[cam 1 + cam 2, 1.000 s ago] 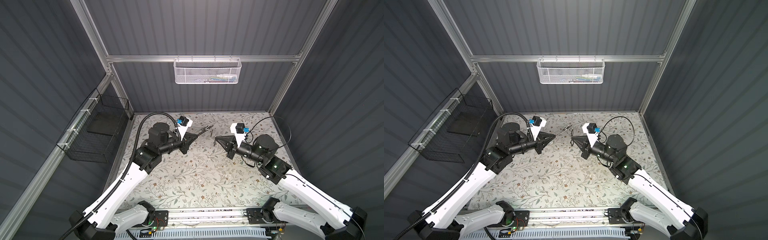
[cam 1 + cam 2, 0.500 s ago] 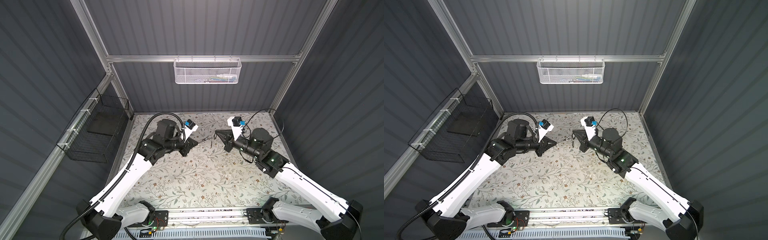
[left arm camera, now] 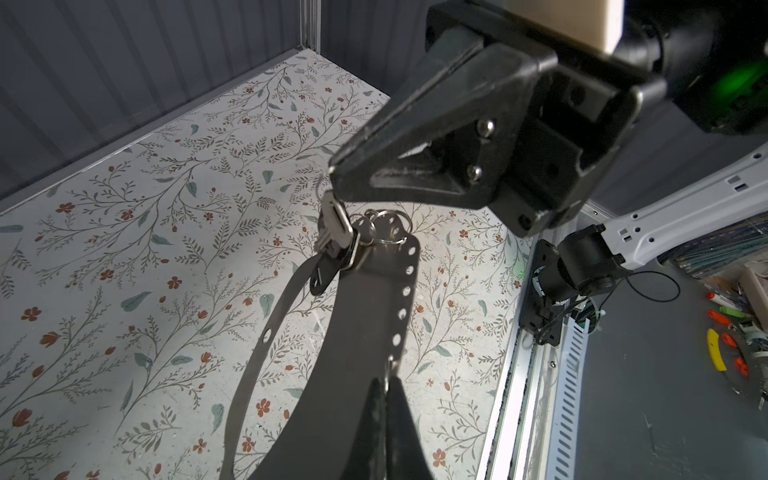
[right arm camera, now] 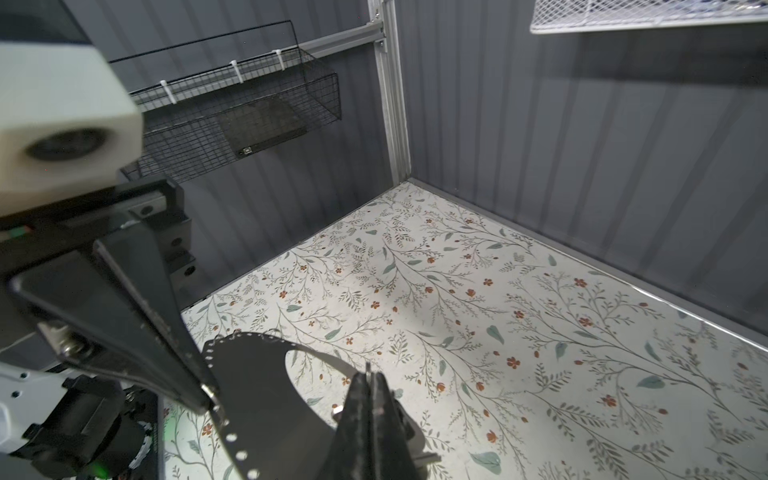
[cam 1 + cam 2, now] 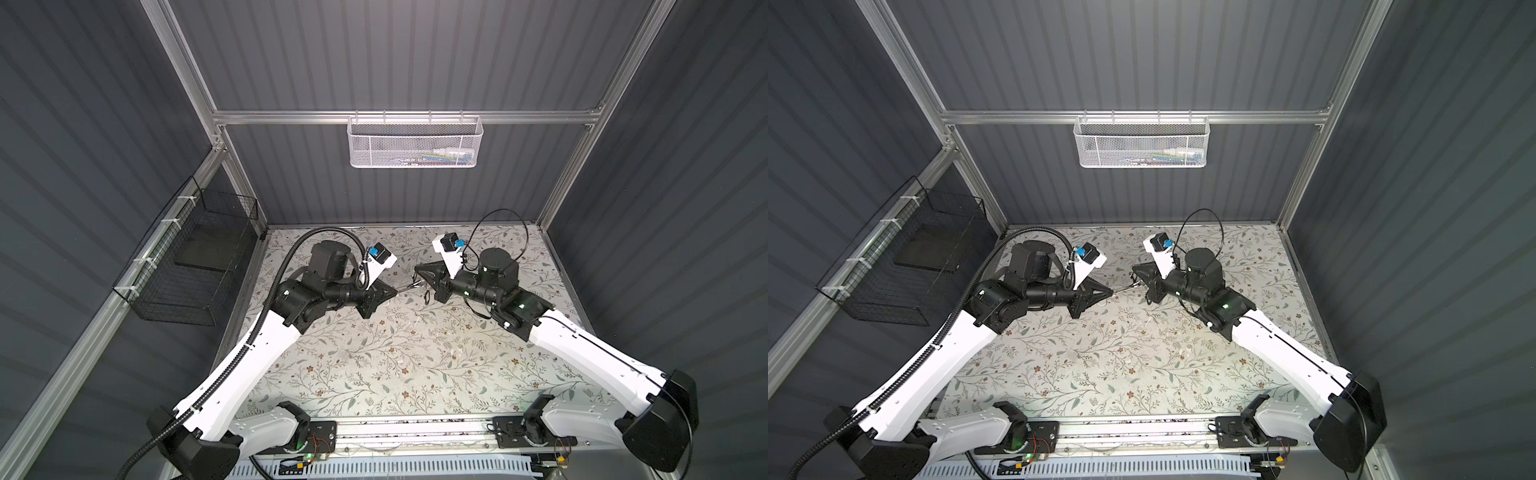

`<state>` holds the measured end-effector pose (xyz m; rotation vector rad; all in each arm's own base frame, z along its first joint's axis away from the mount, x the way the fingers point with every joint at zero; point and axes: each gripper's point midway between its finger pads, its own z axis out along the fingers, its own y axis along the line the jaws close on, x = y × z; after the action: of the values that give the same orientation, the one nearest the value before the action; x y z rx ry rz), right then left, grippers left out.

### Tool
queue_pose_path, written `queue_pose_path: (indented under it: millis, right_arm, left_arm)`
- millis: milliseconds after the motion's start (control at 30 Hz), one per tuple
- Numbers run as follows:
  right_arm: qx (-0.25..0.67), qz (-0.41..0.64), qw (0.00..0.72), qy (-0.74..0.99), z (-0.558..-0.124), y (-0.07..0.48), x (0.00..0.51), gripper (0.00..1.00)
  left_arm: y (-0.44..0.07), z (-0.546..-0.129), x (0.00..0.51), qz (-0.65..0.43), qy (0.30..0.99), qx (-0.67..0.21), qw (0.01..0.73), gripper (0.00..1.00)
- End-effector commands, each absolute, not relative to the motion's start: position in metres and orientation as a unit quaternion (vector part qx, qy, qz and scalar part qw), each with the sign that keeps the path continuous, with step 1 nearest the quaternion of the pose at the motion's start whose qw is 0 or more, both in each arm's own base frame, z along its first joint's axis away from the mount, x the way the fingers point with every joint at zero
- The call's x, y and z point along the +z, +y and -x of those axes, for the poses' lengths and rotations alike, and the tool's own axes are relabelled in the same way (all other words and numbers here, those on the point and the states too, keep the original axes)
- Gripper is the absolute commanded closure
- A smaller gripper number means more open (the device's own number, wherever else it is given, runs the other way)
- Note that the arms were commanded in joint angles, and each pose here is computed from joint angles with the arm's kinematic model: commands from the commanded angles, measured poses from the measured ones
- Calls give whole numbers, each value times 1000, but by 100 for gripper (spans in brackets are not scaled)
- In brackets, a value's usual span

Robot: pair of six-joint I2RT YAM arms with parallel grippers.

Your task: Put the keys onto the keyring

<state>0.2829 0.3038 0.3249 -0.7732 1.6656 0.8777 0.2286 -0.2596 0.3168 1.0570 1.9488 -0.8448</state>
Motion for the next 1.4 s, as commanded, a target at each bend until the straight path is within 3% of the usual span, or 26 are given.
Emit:
queue_pose_path:
  millis: [0, 567, 867, 1033, 1367]
  right_arm:
    - [404, 350, 507, 676, -259, 317, 324, 97]
    - [434, 358, 453, 691, -227, 336, 288, 97]
    - [391, 338, 501, 694, -237, 320, 303, 96]
    - [404, 331, 482, 703, -232, 320, 292, 96]
    - [349, 277, 528, 723, -235, 273, 284, 95]
  left_arm:
    - [-255, -234, 330, -408, 754, -314, 409, 100]
    - [-246, -247, 342, -378, 753, -288, 455, 100]
    - [-251, -236, 346, -380, 744, -319, 447, 100]
    - [-243, -242, 355, -351, 748, -308, 471, 100]
    - [-261, -225, 367, -349, 725, -394, 444, 100]
